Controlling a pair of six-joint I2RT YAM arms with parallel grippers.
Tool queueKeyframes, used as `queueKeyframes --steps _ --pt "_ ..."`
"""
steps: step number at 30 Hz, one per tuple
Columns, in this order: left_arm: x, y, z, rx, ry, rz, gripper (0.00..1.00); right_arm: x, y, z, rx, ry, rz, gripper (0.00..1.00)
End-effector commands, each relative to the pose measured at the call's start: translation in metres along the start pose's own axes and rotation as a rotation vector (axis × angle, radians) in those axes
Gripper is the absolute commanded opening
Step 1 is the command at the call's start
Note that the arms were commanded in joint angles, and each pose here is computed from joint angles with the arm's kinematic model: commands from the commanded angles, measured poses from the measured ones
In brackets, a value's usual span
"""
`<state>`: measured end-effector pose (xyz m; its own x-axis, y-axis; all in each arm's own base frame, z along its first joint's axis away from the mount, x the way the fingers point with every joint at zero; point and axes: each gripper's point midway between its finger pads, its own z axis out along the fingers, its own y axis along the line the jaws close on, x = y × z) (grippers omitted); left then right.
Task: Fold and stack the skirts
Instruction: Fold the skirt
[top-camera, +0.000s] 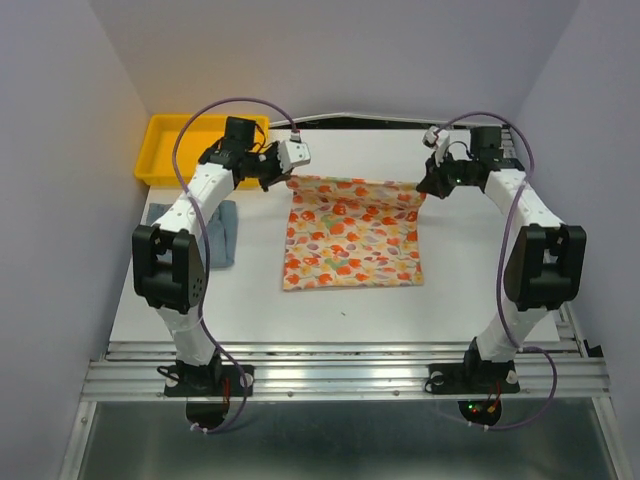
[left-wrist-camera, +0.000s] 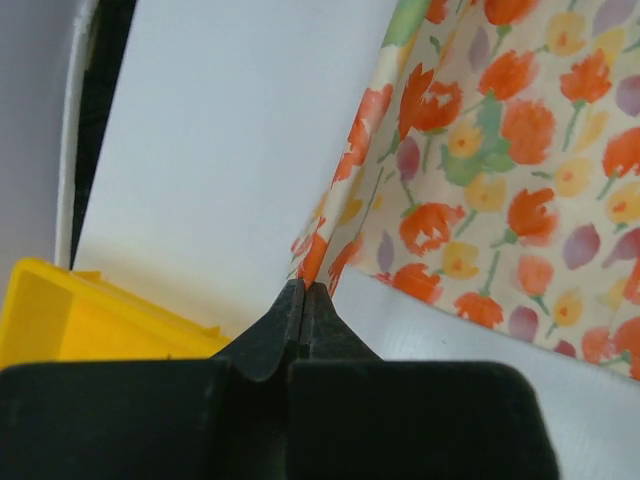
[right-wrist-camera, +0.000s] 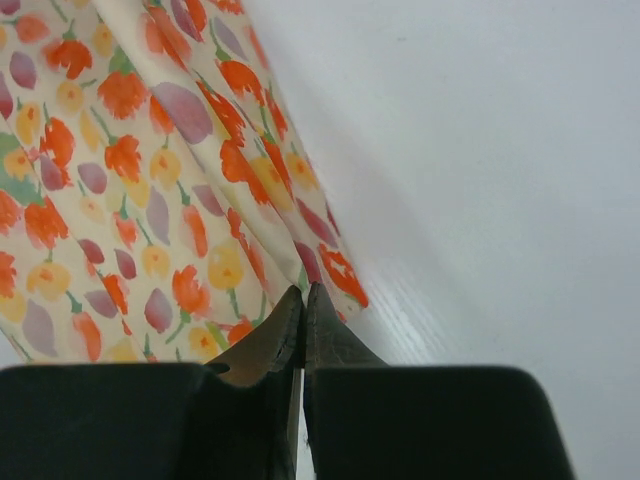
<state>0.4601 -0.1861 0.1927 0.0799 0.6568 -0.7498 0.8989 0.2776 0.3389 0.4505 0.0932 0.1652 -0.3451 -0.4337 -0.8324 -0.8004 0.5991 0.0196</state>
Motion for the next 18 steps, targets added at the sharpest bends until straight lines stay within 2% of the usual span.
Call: queueKeyframes --steps 1,4,10,13,18 --pt "0.02 -0.031 -0.012 0.018 0.049 0.041 0.0 0.017 0.009 -0.007 0.031 0.01 -0.11 0.01" --pt "0.044 -0.062 -0.012 0.063 0.095 0.028 0.0 0.055 0.03 0.002 -0.001 0.062 -0.078 0.01" --pt "0.086 -0.099 0.002 0.085 0.194 0.003 0.0 0.095 0.047 0.021 -0.003 0.109 -0.044 0.01" --pt "0.099 -0.101 0.014 0.089 0.229 -0.05 0.0 0.1 0.044 0.031 0.0 0.121 -0.014 0.01" --pt "0.096 -0.088 0.023 0.069 0.231 -0.097 0.0 0.077 0.026 0.031 0.04 0.1 -0.009 0.01"
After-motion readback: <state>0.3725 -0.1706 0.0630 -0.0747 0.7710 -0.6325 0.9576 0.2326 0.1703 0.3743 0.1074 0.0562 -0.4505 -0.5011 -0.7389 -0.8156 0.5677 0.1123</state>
